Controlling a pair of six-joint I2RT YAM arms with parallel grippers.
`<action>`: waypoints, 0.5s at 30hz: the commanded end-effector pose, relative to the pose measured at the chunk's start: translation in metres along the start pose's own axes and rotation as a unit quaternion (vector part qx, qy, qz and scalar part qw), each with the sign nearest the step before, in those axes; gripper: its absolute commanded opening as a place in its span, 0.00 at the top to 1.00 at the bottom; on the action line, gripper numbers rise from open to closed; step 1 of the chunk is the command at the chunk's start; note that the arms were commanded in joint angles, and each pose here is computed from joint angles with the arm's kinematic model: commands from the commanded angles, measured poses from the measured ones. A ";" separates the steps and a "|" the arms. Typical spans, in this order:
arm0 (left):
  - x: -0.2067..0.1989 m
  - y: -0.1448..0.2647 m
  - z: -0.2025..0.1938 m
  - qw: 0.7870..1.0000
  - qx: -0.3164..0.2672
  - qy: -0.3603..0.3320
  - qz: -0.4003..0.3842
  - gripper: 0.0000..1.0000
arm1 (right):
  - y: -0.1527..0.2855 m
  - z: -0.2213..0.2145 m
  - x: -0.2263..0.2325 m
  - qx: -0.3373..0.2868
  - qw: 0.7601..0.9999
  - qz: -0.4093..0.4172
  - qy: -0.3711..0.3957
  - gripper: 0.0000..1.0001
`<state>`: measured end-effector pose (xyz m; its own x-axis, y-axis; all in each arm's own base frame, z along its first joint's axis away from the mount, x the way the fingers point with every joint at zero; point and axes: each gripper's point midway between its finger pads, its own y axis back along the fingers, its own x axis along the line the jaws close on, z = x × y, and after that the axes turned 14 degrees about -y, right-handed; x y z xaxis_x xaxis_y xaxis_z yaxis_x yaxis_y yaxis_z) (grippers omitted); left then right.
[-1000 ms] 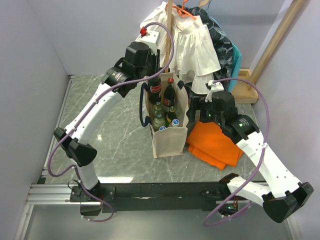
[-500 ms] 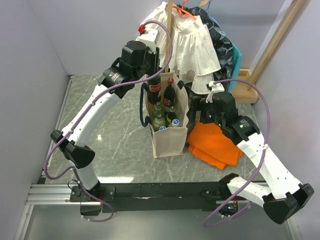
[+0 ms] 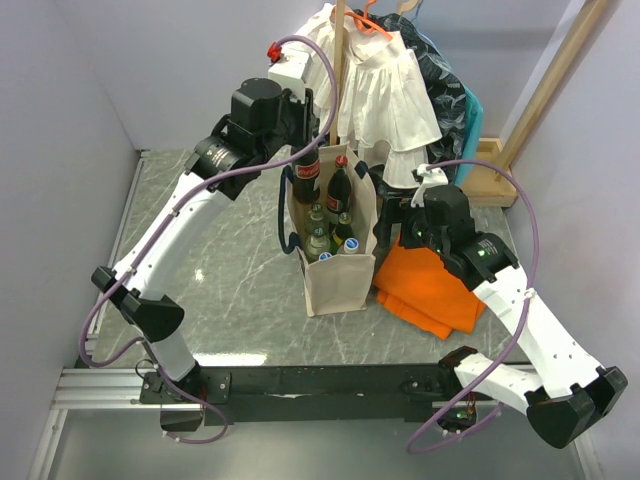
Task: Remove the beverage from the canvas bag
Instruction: Take out the drink from the canvas bag.
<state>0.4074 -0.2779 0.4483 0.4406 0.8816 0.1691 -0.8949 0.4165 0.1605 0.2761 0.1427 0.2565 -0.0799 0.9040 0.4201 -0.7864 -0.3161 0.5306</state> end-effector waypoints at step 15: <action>0.052 0.122 0.180 0.954 -0.293 0.052 0.041 0.99 | 0.002 0.004 0.008 -0.010 1.000 0.021 -0.001 0.00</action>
<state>0.3923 -0.2676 0.4876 0.4310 0.8875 0.1634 -0.9022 0.4275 0.0577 0.2749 0.1459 0.2559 -0.0905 0.8981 0.4303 -0.7792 -0.3329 0.5310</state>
